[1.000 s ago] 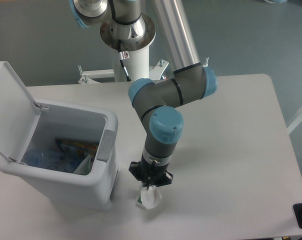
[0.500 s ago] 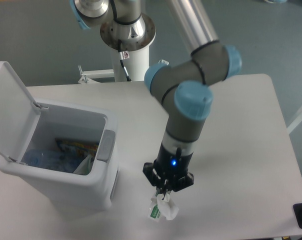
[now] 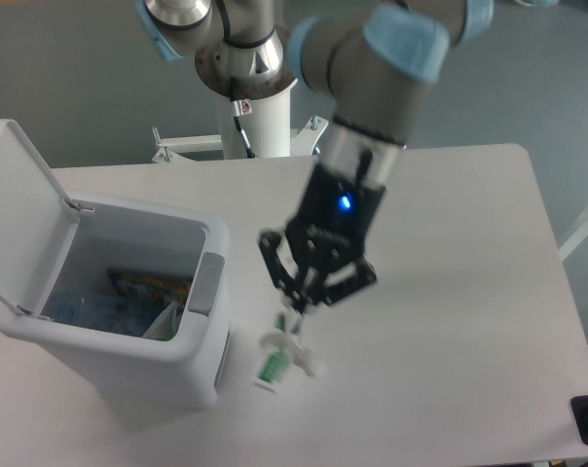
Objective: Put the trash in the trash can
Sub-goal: 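Lift the paper cup and carry it into the bin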
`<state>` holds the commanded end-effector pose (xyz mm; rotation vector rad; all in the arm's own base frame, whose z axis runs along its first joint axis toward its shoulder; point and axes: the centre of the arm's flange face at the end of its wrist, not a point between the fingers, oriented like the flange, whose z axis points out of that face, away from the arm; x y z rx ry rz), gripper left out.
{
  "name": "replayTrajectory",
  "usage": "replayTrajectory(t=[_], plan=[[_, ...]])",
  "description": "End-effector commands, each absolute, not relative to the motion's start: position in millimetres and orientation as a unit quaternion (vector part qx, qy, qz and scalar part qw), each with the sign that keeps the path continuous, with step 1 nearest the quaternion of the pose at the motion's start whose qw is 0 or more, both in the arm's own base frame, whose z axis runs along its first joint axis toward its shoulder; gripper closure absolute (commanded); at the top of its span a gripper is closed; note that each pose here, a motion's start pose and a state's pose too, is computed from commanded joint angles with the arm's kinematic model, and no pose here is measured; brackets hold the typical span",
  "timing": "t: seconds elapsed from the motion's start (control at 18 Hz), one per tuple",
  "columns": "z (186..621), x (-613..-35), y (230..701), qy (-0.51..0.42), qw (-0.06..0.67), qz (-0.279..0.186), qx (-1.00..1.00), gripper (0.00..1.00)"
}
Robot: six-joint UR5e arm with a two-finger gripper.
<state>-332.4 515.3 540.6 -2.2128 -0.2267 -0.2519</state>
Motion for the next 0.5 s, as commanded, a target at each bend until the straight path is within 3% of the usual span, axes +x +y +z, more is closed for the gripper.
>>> replayTrajectory(t=[0.22,0.28,0.33,0.39,0.5], plan=[[536,-261,499,-0.057,0.431,-0.112,-0.894,1.00],[531,-247,496,-0.047,0.428,-0.115,-0.895,0.93],[524,-240,496,-0.034,0.424,-0.114,-0.898,0.62],[518,-240,497,-0.020,0.423,-0.110,-0.899,0.02],[510,-244,500,-0.011,0.419,-0.108,-0.902,0.00]])
